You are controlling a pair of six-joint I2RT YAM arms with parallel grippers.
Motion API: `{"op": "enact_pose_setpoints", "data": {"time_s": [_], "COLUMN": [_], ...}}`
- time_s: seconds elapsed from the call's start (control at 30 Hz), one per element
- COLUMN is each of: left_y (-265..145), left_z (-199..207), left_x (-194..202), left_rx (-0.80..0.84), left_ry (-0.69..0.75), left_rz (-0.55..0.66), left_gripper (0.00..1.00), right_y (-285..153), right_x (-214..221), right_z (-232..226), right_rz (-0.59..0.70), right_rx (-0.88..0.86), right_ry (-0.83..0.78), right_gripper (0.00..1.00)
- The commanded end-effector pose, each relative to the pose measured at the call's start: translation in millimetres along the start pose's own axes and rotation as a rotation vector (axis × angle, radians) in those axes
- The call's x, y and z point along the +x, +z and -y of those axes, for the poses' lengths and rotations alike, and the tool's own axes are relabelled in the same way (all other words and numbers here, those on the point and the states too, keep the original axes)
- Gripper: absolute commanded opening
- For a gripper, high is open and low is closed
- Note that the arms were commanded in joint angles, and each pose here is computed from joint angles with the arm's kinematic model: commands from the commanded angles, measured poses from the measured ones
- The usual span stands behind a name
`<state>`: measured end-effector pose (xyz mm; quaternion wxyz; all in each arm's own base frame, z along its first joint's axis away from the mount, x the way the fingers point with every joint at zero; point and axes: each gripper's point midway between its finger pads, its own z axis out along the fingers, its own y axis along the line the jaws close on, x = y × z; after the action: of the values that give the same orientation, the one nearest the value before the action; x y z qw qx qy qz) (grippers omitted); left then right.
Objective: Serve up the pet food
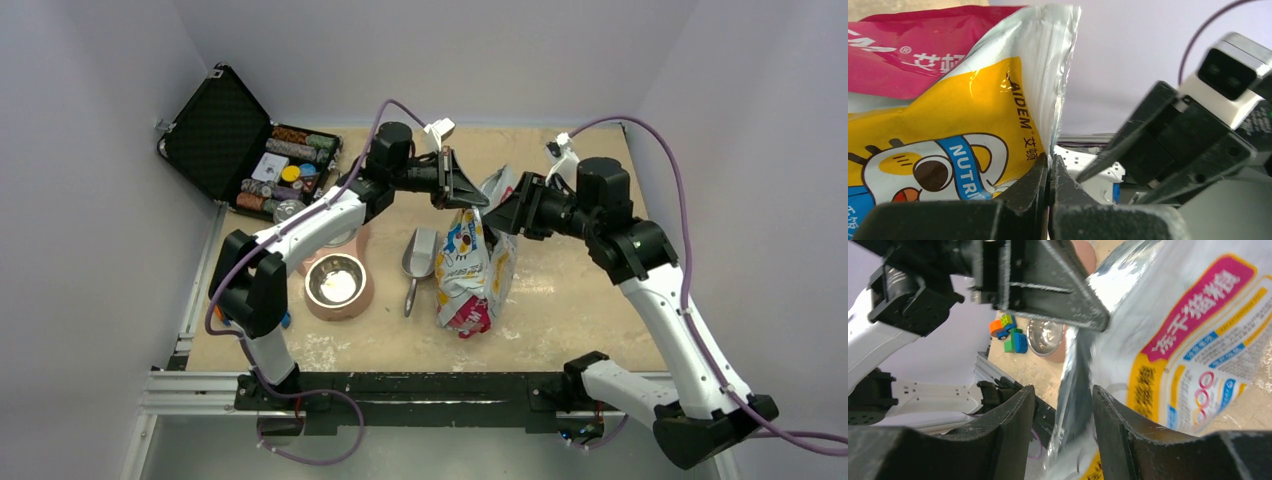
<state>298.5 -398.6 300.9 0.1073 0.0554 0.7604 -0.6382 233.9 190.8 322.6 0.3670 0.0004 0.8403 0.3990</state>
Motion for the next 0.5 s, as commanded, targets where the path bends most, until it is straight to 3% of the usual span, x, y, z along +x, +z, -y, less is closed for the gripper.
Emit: {"op": "enact_pose_setpoints", "data": {"time_s": [0.0,0.13,0.27,0.37,0.47], "left_y": [-54,-53,-52,-55,-59], "left_z": [153,150,131,101,83], "left_x": [7,6,4,10,14], "left_rx": [0.422,0.374,0.217,0.028,-0.056], "left_ry": [0.353,0.332,0.307,0.316,0.278], "left_rz": [0.047,0.032,0.049,0.020,0.015], "left_gripper": [0.00,0.00,0.00,0.00,0.00], "right_y": [10,15,-5,-31,-33], "right_x": [-11,-19,-24,-21,-10], "right_z": [1,2,28,55,56], "right_rz": [0.000,-0.005,0.018,0.037,0.008], "right_rx": [0.017,0.040,0.250,0.424,0.416], "right_ry": [0.004,-0.009,-0.018,-0.039,-0.058], "right_gripper": [0.50,0.46,0.44,0.49,0.58]}}
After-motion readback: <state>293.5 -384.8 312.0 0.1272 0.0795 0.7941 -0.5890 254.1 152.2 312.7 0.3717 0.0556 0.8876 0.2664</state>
